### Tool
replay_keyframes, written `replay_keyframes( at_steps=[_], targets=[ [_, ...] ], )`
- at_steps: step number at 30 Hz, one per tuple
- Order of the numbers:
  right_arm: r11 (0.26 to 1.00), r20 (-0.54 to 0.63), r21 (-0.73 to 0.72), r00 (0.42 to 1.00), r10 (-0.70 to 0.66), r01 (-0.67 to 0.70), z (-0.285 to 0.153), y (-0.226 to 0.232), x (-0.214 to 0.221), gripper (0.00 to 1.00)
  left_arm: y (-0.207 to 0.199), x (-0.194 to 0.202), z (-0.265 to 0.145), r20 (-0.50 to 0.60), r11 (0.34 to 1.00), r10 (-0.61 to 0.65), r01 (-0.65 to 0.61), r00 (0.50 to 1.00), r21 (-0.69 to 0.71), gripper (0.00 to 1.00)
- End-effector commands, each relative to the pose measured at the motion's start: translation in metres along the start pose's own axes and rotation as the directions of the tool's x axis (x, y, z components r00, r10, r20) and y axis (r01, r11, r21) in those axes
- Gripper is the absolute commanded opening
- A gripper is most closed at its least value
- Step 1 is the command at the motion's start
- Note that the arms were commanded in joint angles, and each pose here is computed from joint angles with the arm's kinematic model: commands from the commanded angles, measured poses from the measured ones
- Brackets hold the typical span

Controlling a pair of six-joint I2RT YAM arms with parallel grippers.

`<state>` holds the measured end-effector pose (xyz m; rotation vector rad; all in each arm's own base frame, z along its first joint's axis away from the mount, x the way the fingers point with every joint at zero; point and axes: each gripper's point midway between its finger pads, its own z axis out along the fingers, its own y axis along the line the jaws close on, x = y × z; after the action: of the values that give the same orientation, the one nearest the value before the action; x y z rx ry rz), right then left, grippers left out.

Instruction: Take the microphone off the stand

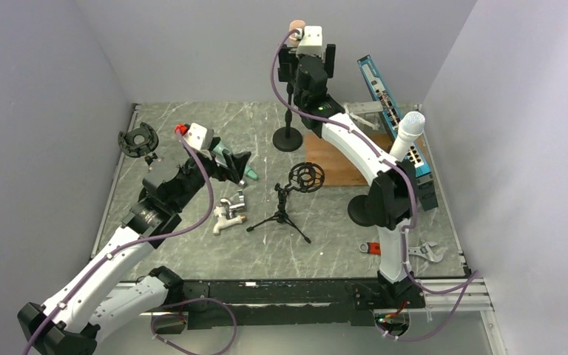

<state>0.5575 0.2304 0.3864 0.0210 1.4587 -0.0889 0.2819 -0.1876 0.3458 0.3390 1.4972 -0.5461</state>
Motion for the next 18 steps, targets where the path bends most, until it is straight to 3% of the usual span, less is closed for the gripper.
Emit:
replay_keyframes(
  at_steps=[1,4,10,16,18],
  targets=[
    [0.999,0.117,-0.022,0.992,0.052,-0.05,0.017,0.006,-0.041,0.99,-0.004,-0.011,0.003,0.042,0.999,0.026,-0.027,0.999,0.026,0.99],
    [0.998,0.111,-0.056,0.993,0.046,-0.04,0.016,0.013,-0.037,0.9,-0.003,-0.01,0.003,0.043,0.999,0.031,-0.032,0.999,0.023,0.99],
    [0.988,0.092,-0.153,0.996,-0.002,0.016,-0.004,0.017,-0.032,0.53,-0.005,-0.004,0.009,0.019,0.999,0.003,-0.003,1.0,0.036,0.99],
    [0.937,0.06,-0.341,0.996,-0.064,0.081,-0.035,0.029,-0.043,0.07,-0.011,0.003,0.014,-0.001,0.997,-0.034,0.034,0.999,0.068,0.99],
    [0.91,0.043,-0.402,0.995,-0.087,0.097,-0.047,0.031,-0.048,0.0,-0.017,0.005,0.016,-0.025,0.993,-0.053,0.055,0.998,0.1,0.99]
  ],
)
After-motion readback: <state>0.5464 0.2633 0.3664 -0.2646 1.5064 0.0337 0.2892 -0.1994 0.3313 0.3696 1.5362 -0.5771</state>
